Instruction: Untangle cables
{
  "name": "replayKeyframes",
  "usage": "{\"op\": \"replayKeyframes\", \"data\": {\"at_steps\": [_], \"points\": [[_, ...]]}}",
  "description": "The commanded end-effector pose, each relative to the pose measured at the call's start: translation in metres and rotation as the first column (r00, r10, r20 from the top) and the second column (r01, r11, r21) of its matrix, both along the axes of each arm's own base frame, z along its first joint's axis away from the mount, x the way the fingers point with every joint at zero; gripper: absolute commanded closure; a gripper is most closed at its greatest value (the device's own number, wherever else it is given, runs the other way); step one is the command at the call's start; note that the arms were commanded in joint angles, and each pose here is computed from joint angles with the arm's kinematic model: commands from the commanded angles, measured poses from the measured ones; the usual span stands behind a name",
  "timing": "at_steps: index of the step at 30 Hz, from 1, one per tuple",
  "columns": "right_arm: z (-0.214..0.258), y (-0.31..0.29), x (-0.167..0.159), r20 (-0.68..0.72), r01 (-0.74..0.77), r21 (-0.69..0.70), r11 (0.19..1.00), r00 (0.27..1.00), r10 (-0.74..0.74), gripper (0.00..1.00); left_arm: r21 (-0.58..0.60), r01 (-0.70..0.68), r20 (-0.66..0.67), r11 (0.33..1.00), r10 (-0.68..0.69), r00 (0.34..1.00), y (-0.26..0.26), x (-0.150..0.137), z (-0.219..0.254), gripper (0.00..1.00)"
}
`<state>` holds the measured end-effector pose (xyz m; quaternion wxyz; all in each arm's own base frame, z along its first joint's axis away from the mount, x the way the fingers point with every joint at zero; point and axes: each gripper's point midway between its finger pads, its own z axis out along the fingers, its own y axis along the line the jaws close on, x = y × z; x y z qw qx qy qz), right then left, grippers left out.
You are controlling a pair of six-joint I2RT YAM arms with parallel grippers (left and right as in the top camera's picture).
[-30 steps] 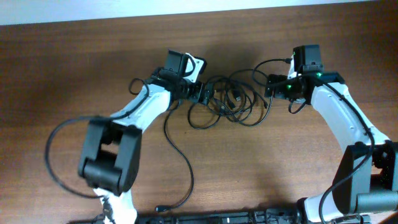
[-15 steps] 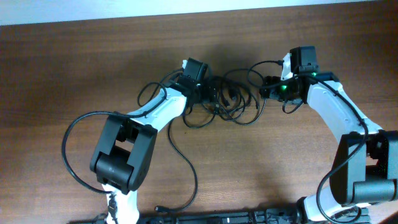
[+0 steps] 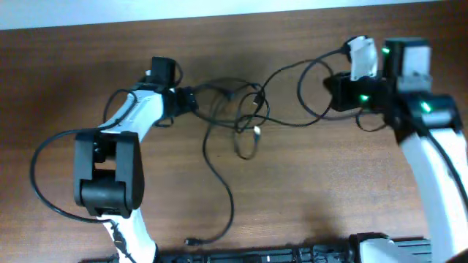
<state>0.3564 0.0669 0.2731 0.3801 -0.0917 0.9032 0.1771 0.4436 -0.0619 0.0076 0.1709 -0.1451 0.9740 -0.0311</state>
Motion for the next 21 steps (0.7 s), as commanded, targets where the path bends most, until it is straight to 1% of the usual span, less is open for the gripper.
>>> {"op": "replayKeyframes", "data": {"at_steps": [1, 2, 3, 4, 5, 6, 7, 8, 9, 10, 11, 12, 13, 14, 15, 16, 17, 18, 19, 20, 21], "points": [[0.055, -0.06, -0.01, 0.209, 0.29, -0.169, 0.942, 0.945, -0.253, 0.96, 0.066, -0.148, -0.052, 0.987, 0.152, 0.987, 0.065, -0.012, 0.002, 0.0], [0.065, -0.094, -0.019, 0.246, 0.475, -0.183, 0.861, 0.87, -0.428, 0.96, 0.08, -0.188, -0.076, 0.979, 0.194, 0.978, 0.084, -0.019, 0.002, 0.01], [0.072, -0.113, -0.027, 0.267, 0.557, -0.174, 0.812, 0.821, -0.505, 0.96, 0.088, -0.22, -0.086, 0.972, 0.227, 0.97, 0.098, -0.024, 0.004, 0.01], [0.073, -0.106, -0.029, 0.253, 0.518, -0.136, 0.845, 0.843, -0.476, 0.96, 0.083, -0.277, -0.074, 0.957, 0.283, 0.956, 0.122, -0.028, 0.014, 0.0], [0.068, -0.081, -0.025, 0.215, 0.397, -0.092, 0.913, 0.904, -0.371, 0.96, 0.044, -0.295, -0.05, 0.954, 0.297, 0.954, 0.127, -0.026, 0.026, 0.01], [0.061, -0.049, -0.021, 0.184, 0.215, -0.049, 0.975, 0.962, -0.203, 0.96, -0.015, -0.285, -0.026, 0.958, 0.285, 0.958, 0.121, -0.022, 0.039, 0.01], [0.052, -0.014, -0.018, 0.154, -0.001, 0.024, 1.0, 0.988, -0.002, 0.96, -0.102, -0.182, 0.03, 0.978, 0.186, 0.982, 0.099, -0.013, 0.06, 0.01], [0.047, -0.002, -0.016, 0.138, -0.073, 0.06, 0.996, 0.988, 0.064, 0.96, -0.157, -0.067, 0.072, 0.985, 0.079, 0.994, 0.08, -0.008, 0.071, 0.01], [0.032, 0.012, -0.011, 0.092, -0.158, 0.121, 0.98, 0.985, 0.147, 0.96, -0.267, 0.297, 0.232, 0.917, -0.238, 0.943, 0.021, -0.001, 0.102, 0.01], [0.026, 0.023, -0.01, 0.077, -0.221, 0.173, 0.96, 0.975, 0.21, 0.96, -0.307, 0.613, 0.41, 0.728, -0.48, 0.775, -0.036, -0.011, 0.129, 0.01], [0.024, 0.034, -0.009, 0.074, -0.273, 0.226, 0.935, 0.962, 0.263, 0.96, -0.302, 0.712, 0.474, 0.634, -0.548, 0.689, -0.059, -0.019, 0.138, 0.01], [0.025, 0.051, -0.005, 0.102, -0.342, 0.256, 0.904, 0.94, 0.326, 0.96, -0.285, 0.749, 0.481, 0.598, -0.586, 0.652, -0.077, -0.023, 0.138, 0.01], [0.033, 0.065, -0.002, 0.153, -0.396, 0.259, 0.881, 0.918, 0.367, 0.96, -0.277, 0.759, 0.486, 0.589, -0.596, 0.64, -0.083, -0.023, 0.139, 0.01], [0.047, 0.08, 0.003, 0.208, -0.424, 0.265, 0.866, 0.902, 0.378, 0.96, -0.275, 0.762, 0.489, 0.586, -0.597, 0.636, -0.084, -0.023, 0.139, 0.01], [0.065, 0.094, 0.011, 0.272, -0.439, 0.28, 0.854, 0.889, 0.368, 0.96, -0.291, 0.771, 0.504, 0.566, -0.594, 0.626, -0.088, -0.025, 0.142, 0.01], [0.079, 0.103, 0.017, 0.319, -0.441, 0.285, 0.851, 0.881, 0.349, 0.96, -0.313, 0.799, 0.546, 0.514, -0.591, 0.594, -0.096, -0.03, 0.151, 0.01], [0.086, 0.099, 0.033, 0.349, -0.364, 0.262, 0.894, 0.899, 0.264, 0.96, -0.332, 0.849, 0.616, 0.411, -0.586, 0.526, -0.115, -0.039, 0.166, 0.01], [0.083, 0.089, 0.041, 0.341, -0.302, 0.241, 0.922, 0.916, 0.212, 0.96, -0.379, 0.803, 0.561, 0.459, -0.576, 0.595, -0.122, -0.038, 0.159, 0.01], [0.08, 0.085, 0.041, 0.327, -0.288, 0.243, 0.926, 0.923, 0.201, 0.96, -0.424, 0.748, 0.497, 0.51, -0.559, 0.663, -0.13, -0.039, 0.152, 0.01], [0.073, 0.081, 0.04, 0.292, -0.271, 0.248, 0.93, 0.936, 0.194, 0.96, -0.442, 0.748, 0.473, 0.496, -0.579, 0.664, -0.149, -0.048, 0.148, 0.01], [0.065, 0.077, 0.038, 0.256, -0.249, 0.248, 0.936, 0.949, 0.184, 0.96, -0.422, 0.784, 0.48, 0.456, -0.621, 0.62, -0.175, -0.057, 0.145, 0.01]]}}
